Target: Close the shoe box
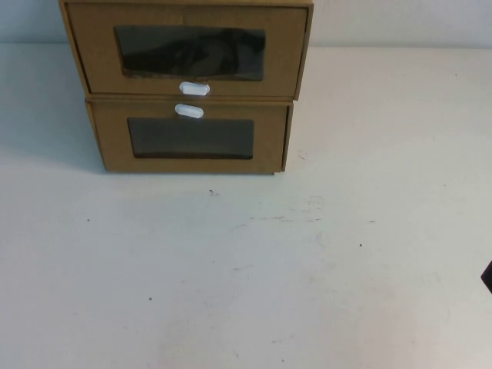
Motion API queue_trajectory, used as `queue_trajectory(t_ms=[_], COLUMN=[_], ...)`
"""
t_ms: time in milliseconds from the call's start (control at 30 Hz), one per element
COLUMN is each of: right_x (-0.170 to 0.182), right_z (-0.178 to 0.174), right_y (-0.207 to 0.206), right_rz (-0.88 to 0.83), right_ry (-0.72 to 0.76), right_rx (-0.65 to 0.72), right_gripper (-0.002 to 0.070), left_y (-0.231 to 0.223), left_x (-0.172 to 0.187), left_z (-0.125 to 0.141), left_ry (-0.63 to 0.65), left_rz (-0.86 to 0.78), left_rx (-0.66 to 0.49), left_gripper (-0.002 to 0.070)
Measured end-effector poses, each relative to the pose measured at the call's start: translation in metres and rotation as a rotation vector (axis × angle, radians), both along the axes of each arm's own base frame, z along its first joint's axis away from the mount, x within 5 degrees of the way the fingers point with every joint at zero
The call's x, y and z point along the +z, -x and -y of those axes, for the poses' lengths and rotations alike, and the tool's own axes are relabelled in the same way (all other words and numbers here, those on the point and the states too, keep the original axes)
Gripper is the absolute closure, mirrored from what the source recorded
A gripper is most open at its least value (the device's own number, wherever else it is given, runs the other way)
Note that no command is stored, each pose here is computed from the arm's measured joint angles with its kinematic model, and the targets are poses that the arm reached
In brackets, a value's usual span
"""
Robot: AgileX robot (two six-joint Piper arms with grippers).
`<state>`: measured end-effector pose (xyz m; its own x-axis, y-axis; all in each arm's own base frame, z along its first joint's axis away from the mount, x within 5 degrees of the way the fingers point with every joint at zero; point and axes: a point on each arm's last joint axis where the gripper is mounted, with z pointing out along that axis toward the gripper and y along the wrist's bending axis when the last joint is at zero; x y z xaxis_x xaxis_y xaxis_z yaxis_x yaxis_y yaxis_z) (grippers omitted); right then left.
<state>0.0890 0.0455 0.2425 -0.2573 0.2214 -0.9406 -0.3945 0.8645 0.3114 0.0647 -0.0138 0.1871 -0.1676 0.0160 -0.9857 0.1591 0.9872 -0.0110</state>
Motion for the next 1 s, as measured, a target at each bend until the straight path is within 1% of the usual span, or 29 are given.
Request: queue_trajectory(t_ms=[233,300,367,433,467,600,733,900,1000], right_x=[-0.001,-0.001,-0.002,-0.003,-0.005,-0.025,-0.046,-0.054,-0.061], right_z=[0.000,0.001,0.005,0.012,0.017,0.033,0.040,0.042,0.042], right_y=[0.000,0.001,0.003,0.006,0.008,0.021,0.030,0.033,0.034], right_rz=[-0.010,0.007,0.040,0.075,0.085,0.127,0.162,0.114,0.038], right_ry=[0.005,0.045,0.135,0.229,0.250,0.271,0.271,0.286,0.305], right_rx=[0.000,0.005,-0.008,-0.051,-0.092,-0.248,-0.341,-0.365,-0.355], right_gripper=[0.0687,0.0687,0.0687,0.0687,0.0687,0.0687,0.0687,0.0687,0.0687], left_y=[0.000,0.000,0.000,0.000,0.000,0.000,0.000,0.000,0.000], left_x=[0.000,0.000,0.000,0.000,0.000,0.000,0.000,0.000,0.000], left_z=[0.000,0.000,0.000,0.000,0.000,0.000,0.000,0.000,0.000], left_ry=[0.000,0.000,0.000,0.000,0.000,0.000,0.000,0.000,0.000], left_rz=[-0.001,-0.001,-0.001,-0.001,-0.001,-0.001,-0.003,-0.004,-0.004], left_rx=[-0.002,-0.002,-0.002,-0.002,-0.002,-0.002,-0.003,-0.005,-0.005], left_gripper=[0.0680,0.0680,0.0680,0.0680,0.0680,0.0680,0.0680,0.0680,0.0680])
